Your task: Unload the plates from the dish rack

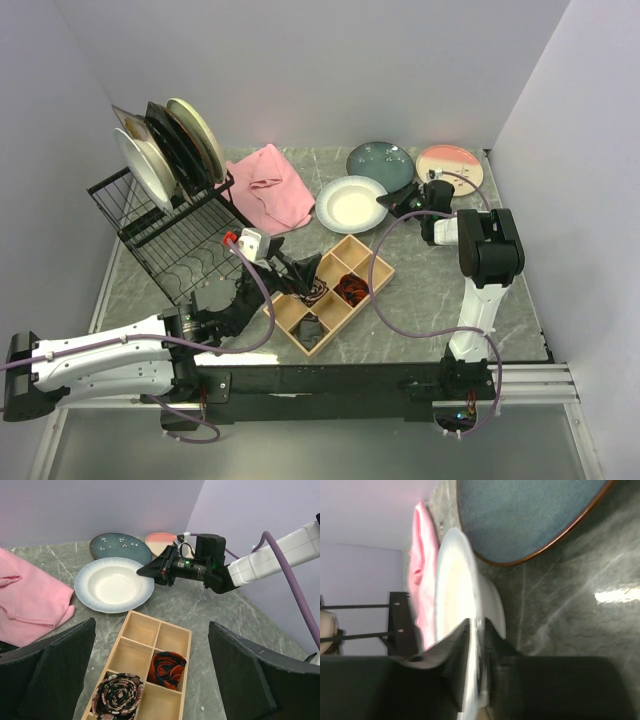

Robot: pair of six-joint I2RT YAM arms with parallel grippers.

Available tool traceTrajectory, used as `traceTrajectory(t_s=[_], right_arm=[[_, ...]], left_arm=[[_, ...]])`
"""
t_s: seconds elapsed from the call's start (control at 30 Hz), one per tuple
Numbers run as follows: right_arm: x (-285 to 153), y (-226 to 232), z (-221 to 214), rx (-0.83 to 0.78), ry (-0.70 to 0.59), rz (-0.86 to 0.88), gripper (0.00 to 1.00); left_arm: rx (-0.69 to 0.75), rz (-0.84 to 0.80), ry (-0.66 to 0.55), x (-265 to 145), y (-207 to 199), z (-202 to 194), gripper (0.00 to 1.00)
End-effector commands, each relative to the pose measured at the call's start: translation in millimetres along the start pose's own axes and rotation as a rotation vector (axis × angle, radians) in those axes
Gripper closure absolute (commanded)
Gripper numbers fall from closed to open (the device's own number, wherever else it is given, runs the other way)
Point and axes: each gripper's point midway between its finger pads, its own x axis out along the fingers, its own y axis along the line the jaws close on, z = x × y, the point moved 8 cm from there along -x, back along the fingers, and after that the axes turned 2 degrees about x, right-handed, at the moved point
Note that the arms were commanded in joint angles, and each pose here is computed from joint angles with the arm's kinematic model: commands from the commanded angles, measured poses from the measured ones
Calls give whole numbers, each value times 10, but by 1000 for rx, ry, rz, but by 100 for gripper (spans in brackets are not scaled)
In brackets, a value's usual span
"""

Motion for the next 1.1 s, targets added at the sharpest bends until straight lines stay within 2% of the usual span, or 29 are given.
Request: traceTrajectory(t_s=[0.0, 0.13, 0.37, 0.63, 0.73, 0.87, 1.07], right_arm=[[-35, 214, 53, -3, -20, 119, 70], [-99, 181, 0, 5, -22, 98, 64], [-150, 48, -34, 3, 35, -76, 59], [-212, -2, -68, -7, 42, -124, 55], [-204, 1, -82, -7, 53, -104, 58], [-183, -7, -96, 9, 58, -94, 70], [-140, -5, -160, 17, 99, -67, 83]], left_arm=[[-52, 7, -44, -8, 1, 100, 0], [-54, 7, -43, -11, 3, 100, 1], [-70, -7, -59, -51, 18, 123, 0], [-66, -3, -52, -36, 11, 109, 1], [-61, -2, -46, -20, 1, 96, 1], [-54, 6, -43, -6, 1, 81, 1], [-44, 19, -39, 10, 8, 63, 0]])
